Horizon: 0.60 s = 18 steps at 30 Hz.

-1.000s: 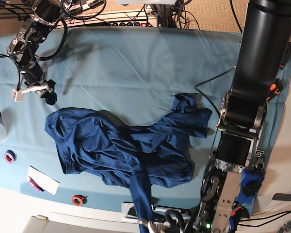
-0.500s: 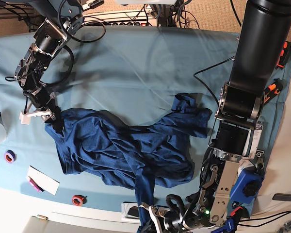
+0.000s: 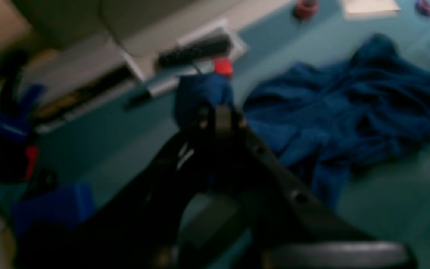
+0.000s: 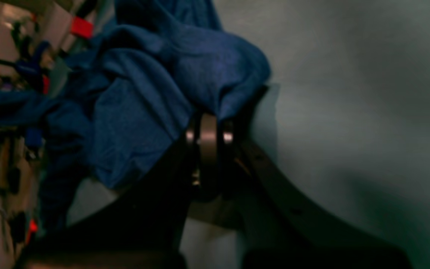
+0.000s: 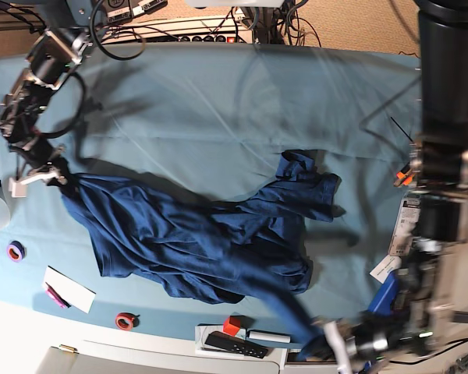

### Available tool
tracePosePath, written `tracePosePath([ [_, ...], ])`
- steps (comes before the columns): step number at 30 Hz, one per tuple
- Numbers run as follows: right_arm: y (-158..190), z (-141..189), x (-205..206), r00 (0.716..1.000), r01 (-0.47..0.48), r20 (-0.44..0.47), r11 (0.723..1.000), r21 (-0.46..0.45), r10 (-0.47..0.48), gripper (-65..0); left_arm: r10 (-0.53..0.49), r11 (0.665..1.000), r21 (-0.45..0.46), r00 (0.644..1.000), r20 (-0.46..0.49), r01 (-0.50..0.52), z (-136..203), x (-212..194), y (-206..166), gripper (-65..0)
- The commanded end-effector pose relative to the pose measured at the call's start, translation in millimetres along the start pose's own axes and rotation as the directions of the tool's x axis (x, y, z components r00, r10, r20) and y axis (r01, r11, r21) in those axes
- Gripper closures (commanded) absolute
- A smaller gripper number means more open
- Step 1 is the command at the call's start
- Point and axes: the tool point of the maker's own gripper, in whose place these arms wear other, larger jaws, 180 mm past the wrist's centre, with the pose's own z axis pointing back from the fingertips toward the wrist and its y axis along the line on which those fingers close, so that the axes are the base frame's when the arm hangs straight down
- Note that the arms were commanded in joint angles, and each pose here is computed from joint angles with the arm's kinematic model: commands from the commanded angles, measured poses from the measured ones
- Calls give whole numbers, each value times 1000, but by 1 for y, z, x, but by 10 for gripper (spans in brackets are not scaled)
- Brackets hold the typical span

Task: Layout the t-shirt on the table in an organized manner, then fold the t-shirt properly
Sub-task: 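Hold the shirt corner with the right gripper and drag the hem with the left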

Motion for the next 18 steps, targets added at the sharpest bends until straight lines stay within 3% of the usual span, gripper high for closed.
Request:
tracePosePath([
  [1,5,8,25,998,-34,48,999,17,33,0,-20,999,-43,998,57,23,14,24,-5,0],
  [4,6,17,29,999,-40,14,998,38,40,0,13,979,-205,999,-37,-21,31,-12,-23,0],
  [9,26,27,26,996,-82,-20,982,169,86,0,106,898,-411,984,-143,-156,56,-72,-52,0],
  [13,39,38,20,998,-54,-27,965,257,63,0,154,896,-378,961,-231,-235,64,-123,-48,0],
  [18,38,59,19,992,-115,-19,964,240,123,0,141,908,-340,942,-305,-246,85,-164,-47,0],
])
